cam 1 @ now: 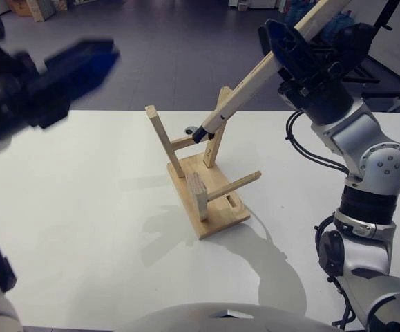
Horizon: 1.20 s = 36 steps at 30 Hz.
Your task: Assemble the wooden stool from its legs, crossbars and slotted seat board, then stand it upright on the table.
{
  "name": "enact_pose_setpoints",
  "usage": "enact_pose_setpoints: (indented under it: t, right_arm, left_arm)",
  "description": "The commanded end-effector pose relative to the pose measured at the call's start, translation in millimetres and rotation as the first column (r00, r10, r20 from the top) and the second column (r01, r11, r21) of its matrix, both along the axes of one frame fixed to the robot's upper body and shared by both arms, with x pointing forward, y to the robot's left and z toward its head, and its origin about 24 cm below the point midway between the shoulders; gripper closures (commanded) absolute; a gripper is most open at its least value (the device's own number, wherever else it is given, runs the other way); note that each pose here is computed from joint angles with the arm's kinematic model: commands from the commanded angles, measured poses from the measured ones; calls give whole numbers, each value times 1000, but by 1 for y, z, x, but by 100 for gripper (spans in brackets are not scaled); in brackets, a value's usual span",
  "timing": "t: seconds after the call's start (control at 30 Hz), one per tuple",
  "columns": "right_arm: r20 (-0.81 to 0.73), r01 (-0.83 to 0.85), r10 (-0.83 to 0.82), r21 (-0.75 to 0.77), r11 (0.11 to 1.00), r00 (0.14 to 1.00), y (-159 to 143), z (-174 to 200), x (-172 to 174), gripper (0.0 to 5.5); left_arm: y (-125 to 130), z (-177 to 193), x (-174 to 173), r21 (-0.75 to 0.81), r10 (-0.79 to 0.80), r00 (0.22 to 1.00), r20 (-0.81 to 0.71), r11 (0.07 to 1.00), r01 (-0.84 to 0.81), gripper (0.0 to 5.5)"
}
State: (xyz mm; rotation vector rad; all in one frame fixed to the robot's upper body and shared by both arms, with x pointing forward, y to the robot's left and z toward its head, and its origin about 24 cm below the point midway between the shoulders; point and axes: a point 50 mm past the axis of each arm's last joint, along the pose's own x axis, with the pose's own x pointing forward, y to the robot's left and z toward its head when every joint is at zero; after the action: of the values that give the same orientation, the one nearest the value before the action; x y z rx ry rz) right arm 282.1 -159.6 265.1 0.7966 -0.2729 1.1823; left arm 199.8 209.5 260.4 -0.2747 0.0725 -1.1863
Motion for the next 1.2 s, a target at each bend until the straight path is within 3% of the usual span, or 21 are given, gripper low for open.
enact_pose_setpoints:
  t: [0.03, 0.2, 0.33, 0.5, 0.8, 1.07, 1.2]
  right_arm:
    - [-12, 55, -56, -21, 998, 998, -13, -6, 3, 344]
    - [-22, 69, -70, -17, 997, 997, -16, -7, 5, 344]
    - [-26, 59, -59, -17, 998, 998, -13, -8, 6, 344]
    - [-33, 45, -46, -19, 999, 998, -9, -9, 5, 344]
    - [-39, 26, -28, -40, 999, 999, -5, -9, 6, 344]
    - [-58, -26, 22, -75, 997, 998, 1, -3, 10, 344]
    - [-69, -42, 37, -79, 996, 997, 3, -3, 10, 344]
  left_arm:
    - [-12, -63, -22, 224, -89, 979, -185, 966, 131, 10]
    - [-41, -115, -30, 338, -112, 968, -225, 923, 185, 10]
    - [-72, -140, -26, 435, -44, 993, -110, 896, 88, 10]
    - [-92, -166, -23, 532, 24, 999, 35, 846, -39, 10]
    - [-99, -194, -4, 550, 110, 991, 72, 824, -131, 10]
    - [-106, -190, -18, 540, 27, 998, 53, 840, -51, 10]
    - [-102, -201, -23, 607, 17, 996, 83, 792, -64, 10]
